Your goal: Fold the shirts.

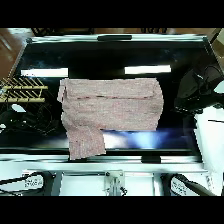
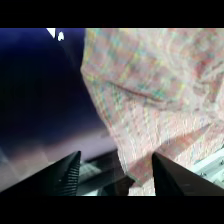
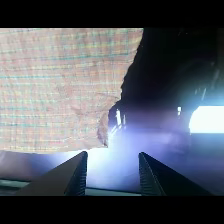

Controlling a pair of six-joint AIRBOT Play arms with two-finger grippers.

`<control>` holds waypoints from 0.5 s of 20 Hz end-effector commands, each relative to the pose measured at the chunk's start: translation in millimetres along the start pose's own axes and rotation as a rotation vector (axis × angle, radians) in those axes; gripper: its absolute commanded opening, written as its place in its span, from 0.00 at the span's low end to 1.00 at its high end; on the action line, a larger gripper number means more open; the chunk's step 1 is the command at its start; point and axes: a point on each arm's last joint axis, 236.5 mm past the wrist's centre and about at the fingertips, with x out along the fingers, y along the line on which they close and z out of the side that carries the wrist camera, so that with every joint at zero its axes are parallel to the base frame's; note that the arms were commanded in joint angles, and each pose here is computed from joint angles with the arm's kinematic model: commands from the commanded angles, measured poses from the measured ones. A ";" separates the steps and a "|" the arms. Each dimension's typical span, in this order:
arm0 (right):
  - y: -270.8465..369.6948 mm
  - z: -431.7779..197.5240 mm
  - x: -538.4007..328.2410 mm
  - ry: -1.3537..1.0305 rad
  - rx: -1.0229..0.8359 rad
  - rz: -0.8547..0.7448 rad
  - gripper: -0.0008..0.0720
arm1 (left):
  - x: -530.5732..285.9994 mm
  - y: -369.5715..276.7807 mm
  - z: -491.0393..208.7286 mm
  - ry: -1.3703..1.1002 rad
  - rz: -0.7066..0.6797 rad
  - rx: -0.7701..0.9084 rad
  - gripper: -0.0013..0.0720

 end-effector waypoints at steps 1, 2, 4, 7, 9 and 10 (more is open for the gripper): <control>8.0 0.8 0.9 -0.009 0.013 0.035 0.64 | 5.4 -2.9 11.4 -0.067 -0.029 0.007 0.72; 8.2 -0.6 1.0 -0.004 0.017 0.036 0.64 | 5.6 -4.8 13.1 -0.075 -0.038 0.004 0.72; 8.3 -1.2 0.9 -0.001 0.022 0.037 0.64 | 10.1 -7.3 15.7 -0.076 -0.045 0.005 0.72; 9.0 -2.3 2.0 0.004 0.080 0.041 0.64 | 29.5 -20.8 10.2 -0.019 -0.079 0.011 0.57; 9.2 -13.3 10.5 0.040 0.099 0.051 0.64 | 38.6 -26.8 5.5 0.013 -0.075 0.034 0.24; 11.8 -20.6 17.1 0.062 0.112 0.069 0.64 | 39.5 -28.7 4.5 0.018 -0.074 0.040 0.06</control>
